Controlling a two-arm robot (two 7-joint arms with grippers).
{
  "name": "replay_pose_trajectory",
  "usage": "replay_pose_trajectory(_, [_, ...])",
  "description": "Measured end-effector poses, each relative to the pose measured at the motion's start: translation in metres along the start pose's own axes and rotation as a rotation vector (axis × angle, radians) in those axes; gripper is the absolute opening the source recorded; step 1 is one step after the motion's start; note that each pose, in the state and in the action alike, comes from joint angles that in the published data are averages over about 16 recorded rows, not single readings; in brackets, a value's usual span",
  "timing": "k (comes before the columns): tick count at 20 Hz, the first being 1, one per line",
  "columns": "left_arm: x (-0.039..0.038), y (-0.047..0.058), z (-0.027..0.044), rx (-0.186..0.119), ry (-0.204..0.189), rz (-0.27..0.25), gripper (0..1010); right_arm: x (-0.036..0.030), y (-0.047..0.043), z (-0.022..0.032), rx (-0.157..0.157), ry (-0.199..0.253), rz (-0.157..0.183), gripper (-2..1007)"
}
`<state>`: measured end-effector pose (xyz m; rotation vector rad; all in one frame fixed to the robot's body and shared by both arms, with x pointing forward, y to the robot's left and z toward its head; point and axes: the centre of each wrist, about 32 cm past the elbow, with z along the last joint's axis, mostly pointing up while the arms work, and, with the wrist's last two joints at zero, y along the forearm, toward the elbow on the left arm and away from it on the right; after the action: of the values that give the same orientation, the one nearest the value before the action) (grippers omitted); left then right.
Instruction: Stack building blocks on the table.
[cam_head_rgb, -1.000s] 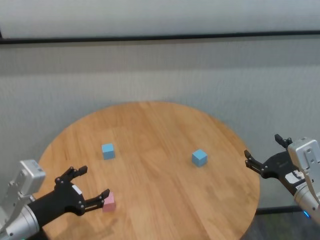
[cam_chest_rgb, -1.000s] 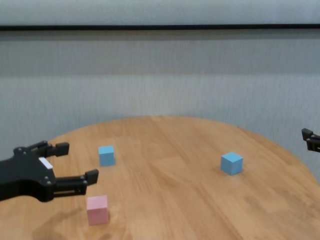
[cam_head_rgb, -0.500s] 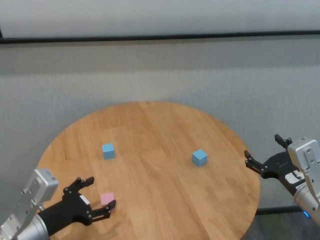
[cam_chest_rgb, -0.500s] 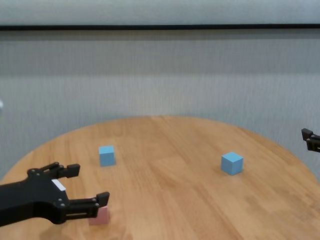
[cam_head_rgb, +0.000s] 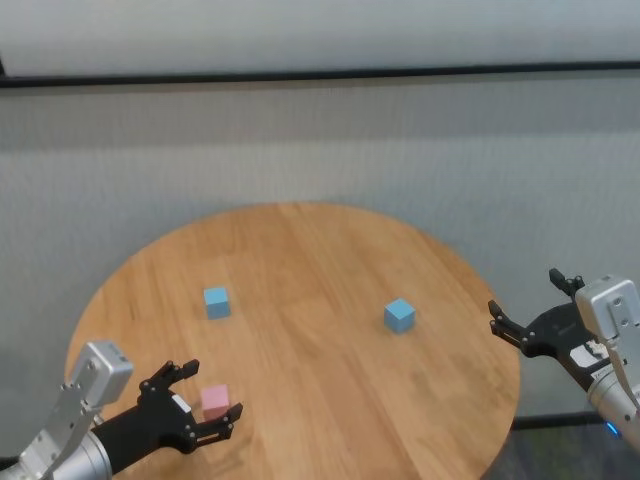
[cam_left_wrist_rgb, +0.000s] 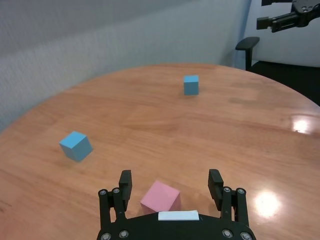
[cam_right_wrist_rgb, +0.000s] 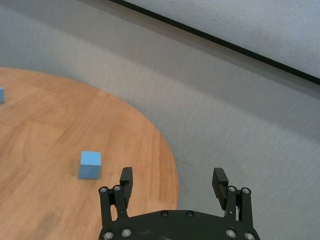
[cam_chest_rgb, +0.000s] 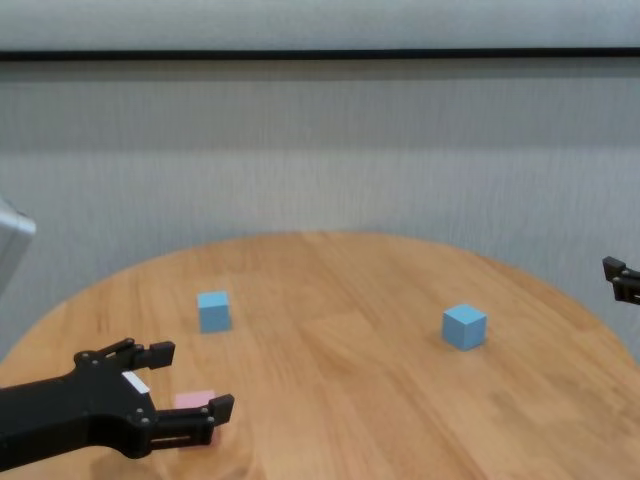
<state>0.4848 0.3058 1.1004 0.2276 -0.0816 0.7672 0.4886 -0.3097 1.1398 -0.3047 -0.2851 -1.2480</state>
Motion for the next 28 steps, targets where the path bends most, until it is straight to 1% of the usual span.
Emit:
replay_pose_trajectory(8, [0.0033, -0.005, -0.0096, -0.005, 0.016, 0.010, 1003, 0.0000, 0.0000, 0.0000, 0.000, 0.000, 0.000, 1001])
replay_pose_trajectory(13, [0.0043, -0.006, -0.0136, -0.009, 0.023, 0.011, 1003, 0.0000, 0.0000, 0.0000, 0.000, 0.000, 0.000, 1001])
replay_pose_trajectory(18, [0.0029, -0.007, -0.0156, -0.010, 0.026, 0.005, 1003, 0.0000, 0.0000, 0.0000, 0.000, 0.000, 0.000, 1001])
replay_pose_trajectory(28, [-0.0013, -0.011, -0.0215, 0.003, 0.030, -0.007, 1003, 0.0000, 0.0000, 0.0000, 0.000, 0.000, 0.000, 1001])
